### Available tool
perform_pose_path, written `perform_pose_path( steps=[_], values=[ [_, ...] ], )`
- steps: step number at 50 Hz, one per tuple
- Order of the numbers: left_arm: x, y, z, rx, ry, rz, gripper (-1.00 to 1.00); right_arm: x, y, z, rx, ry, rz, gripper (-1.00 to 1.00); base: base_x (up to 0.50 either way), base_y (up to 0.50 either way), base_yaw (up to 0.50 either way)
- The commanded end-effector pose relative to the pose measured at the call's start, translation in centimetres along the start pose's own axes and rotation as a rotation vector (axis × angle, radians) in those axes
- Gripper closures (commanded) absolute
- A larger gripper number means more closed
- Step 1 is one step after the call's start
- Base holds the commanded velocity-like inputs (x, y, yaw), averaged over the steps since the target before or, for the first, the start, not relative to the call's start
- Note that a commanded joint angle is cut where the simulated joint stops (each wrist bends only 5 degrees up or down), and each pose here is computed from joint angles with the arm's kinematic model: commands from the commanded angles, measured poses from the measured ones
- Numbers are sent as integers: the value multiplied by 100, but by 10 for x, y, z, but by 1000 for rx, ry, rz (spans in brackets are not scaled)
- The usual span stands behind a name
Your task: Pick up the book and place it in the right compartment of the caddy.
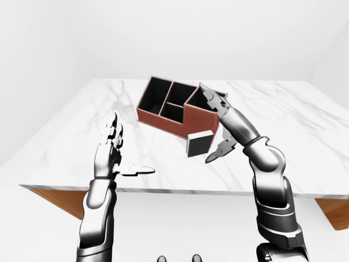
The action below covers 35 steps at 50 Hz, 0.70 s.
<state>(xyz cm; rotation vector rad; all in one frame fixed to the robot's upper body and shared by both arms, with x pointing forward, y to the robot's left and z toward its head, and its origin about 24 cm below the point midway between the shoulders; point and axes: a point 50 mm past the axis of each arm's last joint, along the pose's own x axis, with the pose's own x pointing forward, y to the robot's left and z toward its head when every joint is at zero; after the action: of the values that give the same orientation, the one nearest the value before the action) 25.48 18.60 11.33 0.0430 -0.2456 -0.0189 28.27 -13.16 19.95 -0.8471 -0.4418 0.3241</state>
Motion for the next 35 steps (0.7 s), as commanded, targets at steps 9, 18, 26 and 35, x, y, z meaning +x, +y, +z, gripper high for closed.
perform_pose_path(
  steps=[9, 18, 26, 35],
  values=[
    [1, 0, -3, 1, 13, 3, -100, -2, -3, -4, -20, 20, 12, -100, 18, 1, 0],
    [2, 0, -5, -1, 22, 6, -100, -5, -3, -1, -27, 14, 24, -100, 18, 1, 0],
    [2, -1, -2, 1, 6, 6, -100, -5, -5, 2, -34, 2, 20, -100, 18, 1, 0],
    [2, 0, -4, 3, 17, 8, -100, -5, -5, 2, -27, -1, 10, -100, 18, 1, 0]
  ],
)
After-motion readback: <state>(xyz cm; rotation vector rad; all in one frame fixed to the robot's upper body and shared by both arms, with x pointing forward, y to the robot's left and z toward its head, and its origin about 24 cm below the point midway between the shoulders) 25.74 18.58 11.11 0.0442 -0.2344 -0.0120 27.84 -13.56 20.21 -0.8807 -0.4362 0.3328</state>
